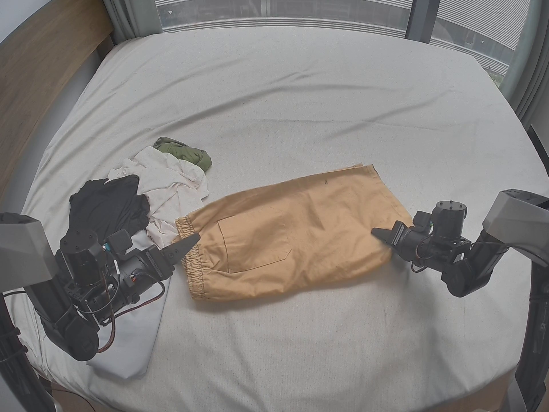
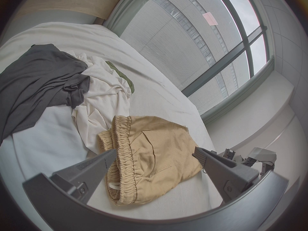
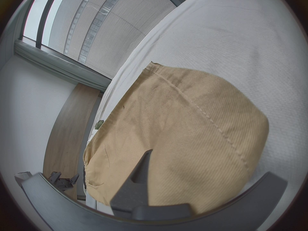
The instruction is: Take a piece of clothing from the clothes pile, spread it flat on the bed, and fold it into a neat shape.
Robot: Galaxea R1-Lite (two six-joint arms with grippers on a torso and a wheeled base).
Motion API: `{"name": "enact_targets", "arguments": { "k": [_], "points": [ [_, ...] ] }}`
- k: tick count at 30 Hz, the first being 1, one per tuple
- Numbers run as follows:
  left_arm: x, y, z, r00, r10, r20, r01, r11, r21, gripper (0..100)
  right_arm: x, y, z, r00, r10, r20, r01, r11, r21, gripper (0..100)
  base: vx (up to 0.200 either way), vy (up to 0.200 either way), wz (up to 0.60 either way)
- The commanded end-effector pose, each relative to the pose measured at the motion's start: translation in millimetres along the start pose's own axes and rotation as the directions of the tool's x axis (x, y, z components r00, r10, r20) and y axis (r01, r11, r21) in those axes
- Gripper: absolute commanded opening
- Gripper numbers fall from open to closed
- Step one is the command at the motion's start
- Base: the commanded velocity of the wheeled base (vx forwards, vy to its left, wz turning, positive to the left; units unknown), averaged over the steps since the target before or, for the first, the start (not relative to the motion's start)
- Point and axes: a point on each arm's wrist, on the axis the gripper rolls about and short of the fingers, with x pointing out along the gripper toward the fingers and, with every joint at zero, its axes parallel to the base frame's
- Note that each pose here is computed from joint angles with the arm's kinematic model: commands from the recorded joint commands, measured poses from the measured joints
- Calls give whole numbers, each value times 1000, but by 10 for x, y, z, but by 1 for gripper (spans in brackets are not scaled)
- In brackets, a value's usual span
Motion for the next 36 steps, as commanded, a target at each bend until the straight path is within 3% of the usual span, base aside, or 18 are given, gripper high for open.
{"name": "enact_targets", "arguments": {
  "k": [1, 10, 17, 36],
  "points": [
    [7, 17, -17, 1000, 6, -6, -6, 1000, -5, 100, -141, 76, 33, 1000, 0, 9, 0, 1000, -11, 0, 0, 0, 0],
    [18, 36, -48, 1000, 10, -19, -11, 1000, -8, 100, -411, 66, -153, 997, -54, -58, 49, 996, -81, 0, 0, 0, 0],
    [32, 61, -93, 999, 19, -37, -19, 1000, -13, 100, -651, -44, -367, 983, -147, -111, 122, 972, -201, 0, 0, 0, 0],
    [40, 43, -152, 998, 14, -60, -15, 1000, -15, 100, -1230, -176, -595, 945, -267, -188, 219, 945, -243, 0, 0, 0, 0]
  ]
}}
